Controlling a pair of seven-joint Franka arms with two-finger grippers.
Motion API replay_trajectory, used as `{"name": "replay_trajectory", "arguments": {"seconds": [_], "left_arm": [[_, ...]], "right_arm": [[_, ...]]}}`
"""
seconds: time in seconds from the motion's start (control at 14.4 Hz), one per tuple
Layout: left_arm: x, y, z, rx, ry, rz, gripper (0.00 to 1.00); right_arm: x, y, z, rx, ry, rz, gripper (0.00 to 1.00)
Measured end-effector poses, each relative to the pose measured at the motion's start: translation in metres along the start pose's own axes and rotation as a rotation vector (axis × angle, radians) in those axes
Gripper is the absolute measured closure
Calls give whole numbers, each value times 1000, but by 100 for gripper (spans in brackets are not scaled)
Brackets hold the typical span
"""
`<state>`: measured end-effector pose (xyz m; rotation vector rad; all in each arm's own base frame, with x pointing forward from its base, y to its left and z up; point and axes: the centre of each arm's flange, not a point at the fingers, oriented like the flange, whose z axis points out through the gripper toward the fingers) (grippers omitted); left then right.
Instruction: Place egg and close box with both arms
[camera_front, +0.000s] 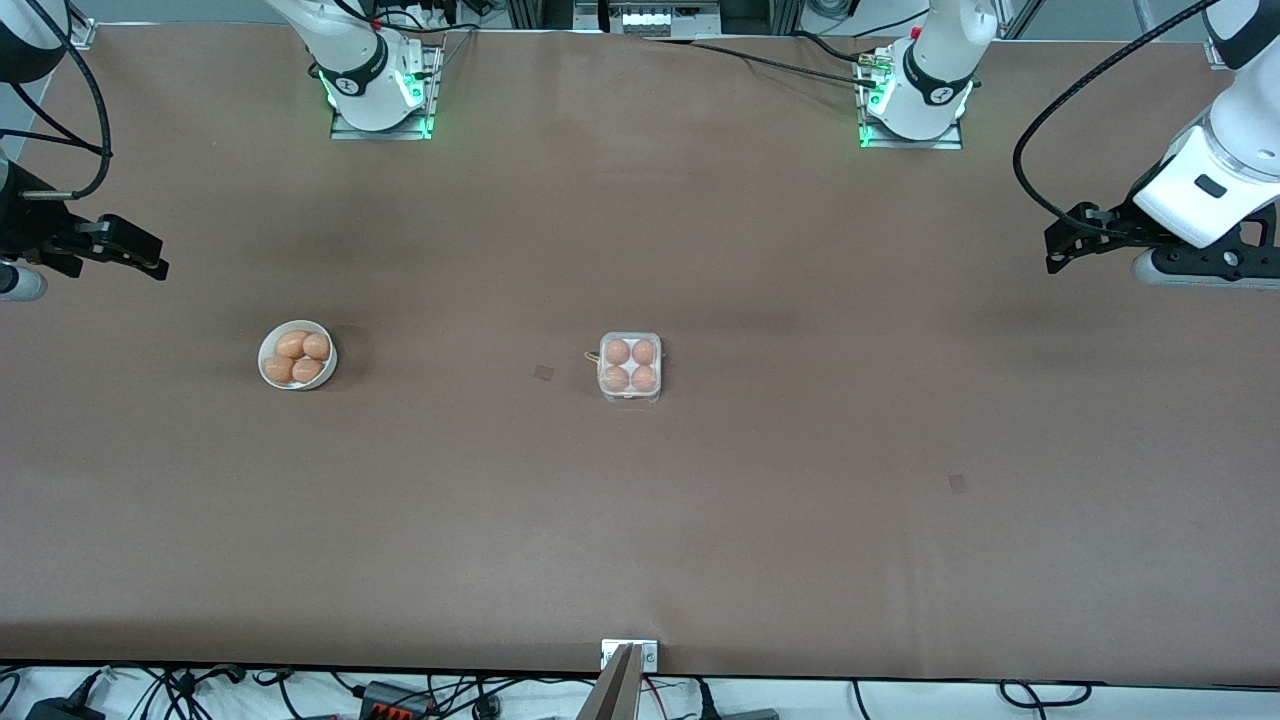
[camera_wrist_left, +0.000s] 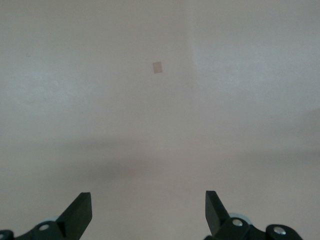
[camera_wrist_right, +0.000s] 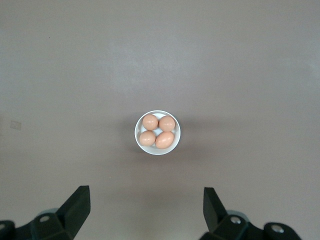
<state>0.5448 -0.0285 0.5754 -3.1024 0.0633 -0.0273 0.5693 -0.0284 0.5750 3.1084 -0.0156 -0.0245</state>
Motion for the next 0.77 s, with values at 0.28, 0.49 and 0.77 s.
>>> {"name": "replay_trajectory", "arguments": {"seconds": [0.28, 0.49, 0.77], "left_arm": [[0, 3, -2, 0, 5, 6, 0], [1, 4, -7, 0, 13, 10, 0], [-1, 5, -6, 0, -1, 12, 0]], "right_arm": [[0, 3, 0, 0, 0, 5, 0], [0, 4, 1, 0, -1, 7, 0], [0, 1, 1, 0, -7, 3, 0]]}}
